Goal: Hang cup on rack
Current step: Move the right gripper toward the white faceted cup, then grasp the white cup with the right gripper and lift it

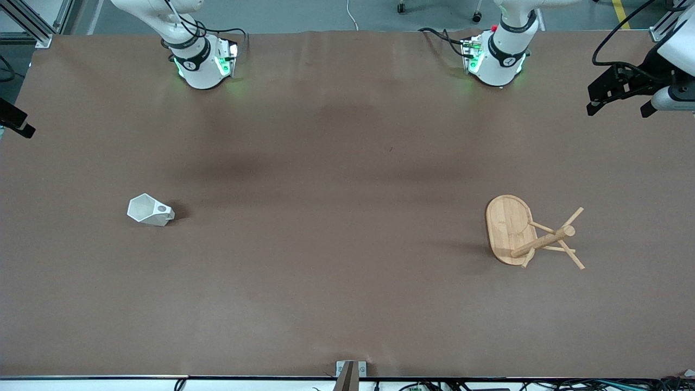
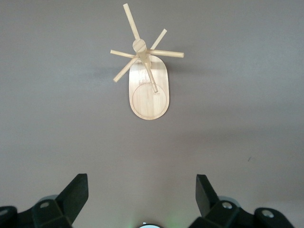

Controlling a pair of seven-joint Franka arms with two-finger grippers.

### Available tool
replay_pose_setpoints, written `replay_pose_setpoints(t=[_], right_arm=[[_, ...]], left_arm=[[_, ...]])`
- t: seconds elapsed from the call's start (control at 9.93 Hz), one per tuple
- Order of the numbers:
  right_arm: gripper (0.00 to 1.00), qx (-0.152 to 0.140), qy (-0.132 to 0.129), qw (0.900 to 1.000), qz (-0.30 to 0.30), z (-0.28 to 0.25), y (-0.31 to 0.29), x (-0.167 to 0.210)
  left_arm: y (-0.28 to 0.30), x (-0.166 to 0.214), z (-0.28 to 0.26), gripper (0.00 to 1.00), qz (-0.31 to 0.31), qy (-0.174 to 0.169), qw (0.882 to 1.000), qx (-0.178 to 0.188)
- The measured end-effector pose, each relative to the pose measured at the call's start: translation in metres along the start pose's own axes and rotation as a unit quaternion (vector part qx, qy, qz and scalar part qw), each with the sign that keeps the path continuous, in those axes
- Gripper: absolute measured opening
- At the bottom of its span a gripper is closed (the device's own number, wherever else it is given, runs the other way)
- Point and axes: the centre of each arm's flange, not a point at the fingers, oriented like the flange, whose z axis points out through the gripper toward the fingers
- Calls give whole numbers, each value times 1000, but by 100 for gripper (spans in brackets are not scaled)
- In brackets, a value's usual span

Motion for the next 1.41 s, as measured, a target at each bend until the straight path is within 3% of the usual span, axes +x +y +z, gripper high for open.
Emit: replay_pose_setpoints(t=[0.6,0.81,1.21,1.41], right_arm=[[100,0,-1,1000,0,1,0,1],[100,-3,-18,1000,-3,21,-2,10],[100,0,-53,997,-57,185,21,54],[100,-2,-37,997,-65,273,26,57]], left_arm=[[0,0,-3,100,0,2,1000,0],[-1,0,-4,100,0,-5,1000,0],[-1,7,3,100,0,-11,1000,-1],[-1,10,8,100,0,-16,1000,-1]])
